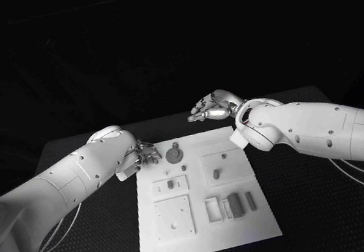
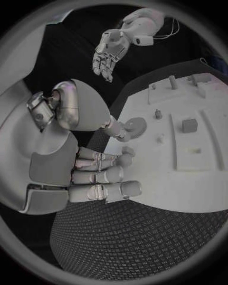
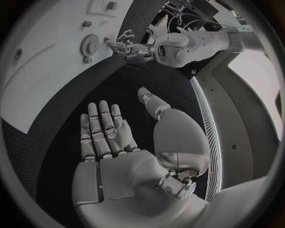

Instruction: Assemble the parts on the task board

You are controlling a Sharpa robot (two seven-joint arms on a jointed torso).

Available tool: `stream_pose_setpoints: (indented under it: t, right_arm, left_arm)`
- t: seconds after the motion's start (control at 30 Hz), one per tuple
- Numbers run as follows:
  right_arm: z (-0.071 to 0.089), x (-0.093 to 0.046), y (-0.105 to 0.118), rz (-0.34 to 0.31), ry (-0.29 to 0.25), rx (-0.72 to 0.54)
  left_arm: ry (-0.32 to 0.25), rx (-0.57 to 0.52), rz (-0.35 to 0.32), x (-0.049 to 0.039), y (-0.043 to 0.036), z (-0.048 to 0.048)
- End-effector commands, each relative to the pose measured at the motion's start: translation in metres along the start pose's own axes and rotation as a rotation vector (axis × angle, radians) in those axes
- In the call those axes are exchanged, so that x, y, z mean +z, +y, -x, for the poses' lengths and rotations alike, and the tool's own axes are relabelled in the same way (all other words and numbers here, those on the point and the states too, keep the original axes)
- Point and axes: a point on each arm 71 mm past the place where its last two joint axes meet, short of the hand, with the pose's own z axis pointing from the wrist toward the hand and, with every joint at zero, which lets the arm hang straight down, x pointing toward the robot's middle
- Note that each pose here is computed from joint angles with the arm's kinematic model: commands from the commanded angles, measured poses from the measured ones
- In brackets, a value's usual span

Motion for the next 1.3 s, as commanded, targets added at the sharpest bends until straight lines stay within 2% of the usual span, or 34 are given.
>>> stream_pose_setpoints:
  t: [0.03, 0.73, 0.87, 1.3]
  right_arm:
    - [-0.0008, -0.0001, 0.0008, 0.006, 0.013, 0.0]
    - [-0.0005, -0.0002, 0.0003, 0.005, 0.016, 0.001]
    - [-0.0007, 0.0, 0.0003, 0.005, 0.017, 0.001]
    - [0.0005, -0.0005, -0.0006, 0.002, 0.014, 0.001]
  left_arm:
    - [0.017, 0.001, -0.015, -0.0001, -0.0024, -0.0018]
    - [0.001, -0.012, -0.02, 0.001, 0.0015, -0.0009]
    - [0.014, -0.035, -0.025, 0.001, 0.002, -0.0015]
    - [0.005, -0.063, -0.033, 0.0006, 0.0048, 0.0003]
